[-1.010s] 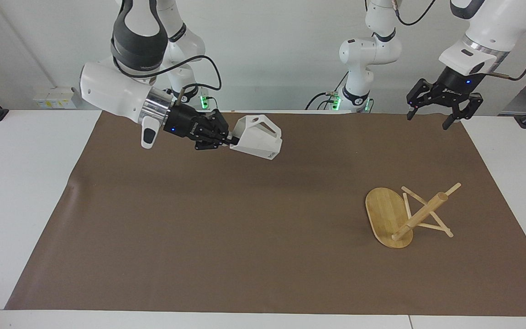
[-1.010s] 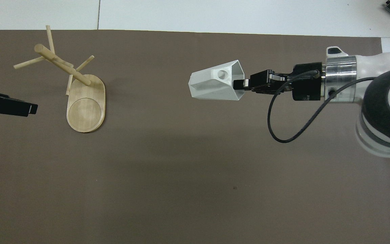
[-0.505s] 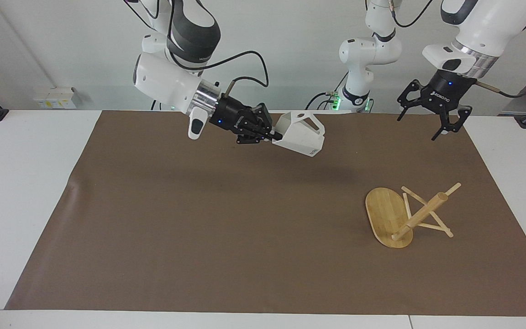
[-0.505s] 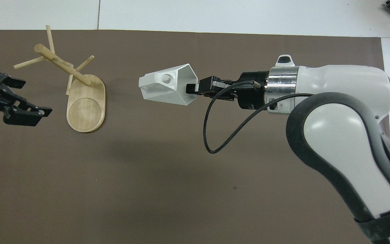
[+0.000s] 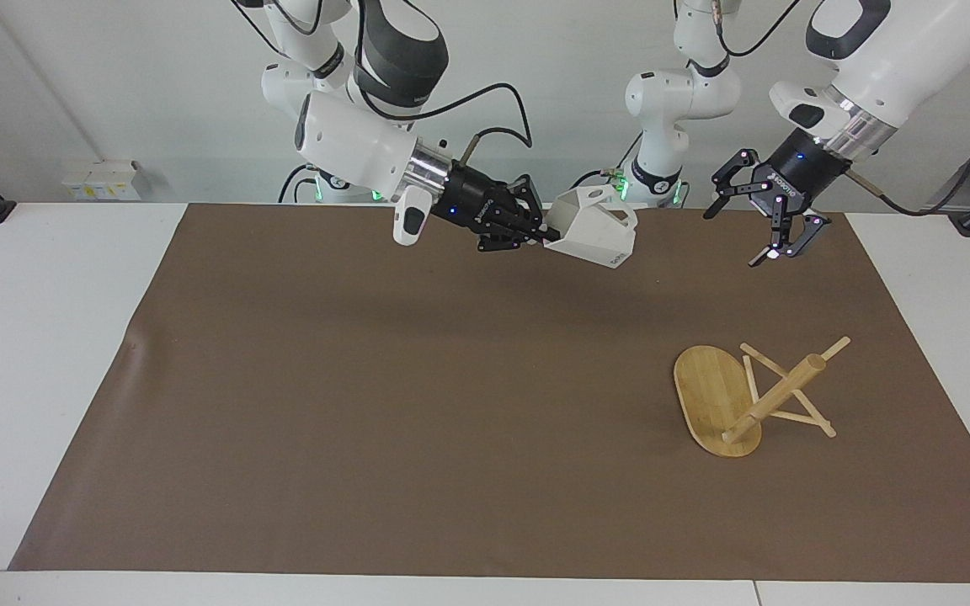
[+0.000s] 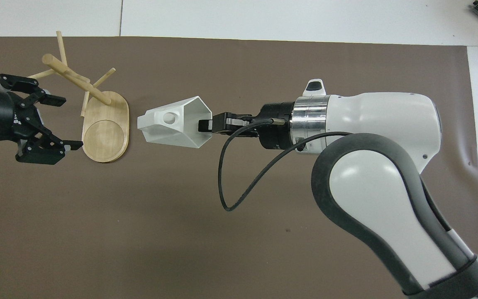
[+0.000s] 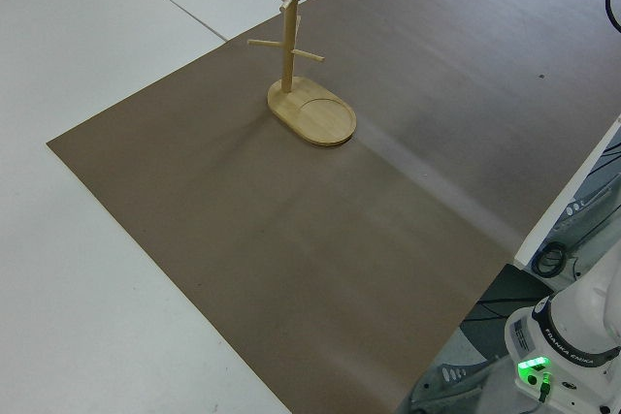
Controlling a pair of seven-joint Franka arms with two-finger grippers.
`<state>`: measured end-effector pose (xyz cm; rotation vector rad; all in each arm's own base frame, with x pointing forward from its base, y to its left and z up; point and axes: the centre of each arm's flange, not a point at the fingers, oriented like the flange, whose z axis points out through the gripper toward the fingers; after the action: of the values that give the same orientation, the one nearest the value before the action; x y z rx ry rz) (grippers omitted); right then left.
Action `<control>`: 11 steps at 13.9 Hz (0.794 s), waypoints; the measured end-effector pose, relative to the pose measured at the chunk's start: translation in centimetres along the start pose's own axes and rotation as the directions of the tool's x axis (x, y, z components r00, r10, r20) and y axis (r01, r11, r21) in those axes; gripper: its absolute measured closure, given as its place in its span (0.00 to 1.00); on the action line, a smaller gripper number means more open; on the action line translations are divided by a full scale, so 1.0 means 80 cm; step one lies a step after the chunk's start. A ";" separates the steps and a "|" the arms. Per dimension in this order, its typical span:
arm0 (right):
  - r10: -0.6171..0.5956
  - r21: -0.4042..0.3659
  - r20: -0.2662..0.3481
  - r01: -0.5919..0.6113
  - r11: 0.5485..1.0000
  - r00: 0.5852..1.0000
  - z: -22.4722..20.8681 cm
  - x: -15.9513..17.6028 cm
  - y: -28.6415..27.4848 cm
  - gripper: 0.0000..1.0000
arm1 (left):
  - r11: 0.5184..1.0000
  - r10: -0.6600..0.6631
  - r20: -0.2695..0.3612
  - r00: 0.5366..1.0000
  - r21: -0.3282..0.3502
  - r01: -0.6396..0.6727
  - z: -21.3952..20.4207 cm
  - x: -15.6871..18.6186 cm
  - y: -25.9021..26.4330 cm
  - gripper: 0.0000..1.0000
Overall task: Hang cup on rack
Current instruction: 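Carry the cup toward the mug tree while the left gripper approaches, then grasp the cup body with the left gripper near the right gripper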
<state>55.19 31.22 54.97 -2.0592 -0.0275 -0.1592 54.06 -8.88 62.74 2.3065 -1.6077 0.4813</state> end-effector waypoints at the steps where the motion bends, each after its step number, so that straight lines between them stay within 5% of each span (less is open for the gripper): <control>1: -0.006 0.001 -0.006 0.006 1.000 1.000 0.006 -0.004 -0.005 0.96 | 0.997 0.074 -0.018 0.997 -0.006 -0.075 0.001 0.001 0.000 0.00; 5: -0.016 0.000 -0.049 0.016 1.000 0.999 0.042 -0.019 -0.016 0.96 | 0.963 0.264 -0.058 0.963 -0.031 -0.266 0.021 0.001 -0.003 0.00; 11: -0.009 0.003 -0.047 0.010 1.000 0.999 0.058 -0.024 -0.014 0.96 | 0.950 0.291 -0.095 0.952 -0.085 -0.299 0.048 0.008 0.012 0.00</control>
<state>53.61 35.90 53.58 -2.0518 -0.0084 -0.2136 53.76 -11.33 59.57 1.9570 -1.9002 0.5406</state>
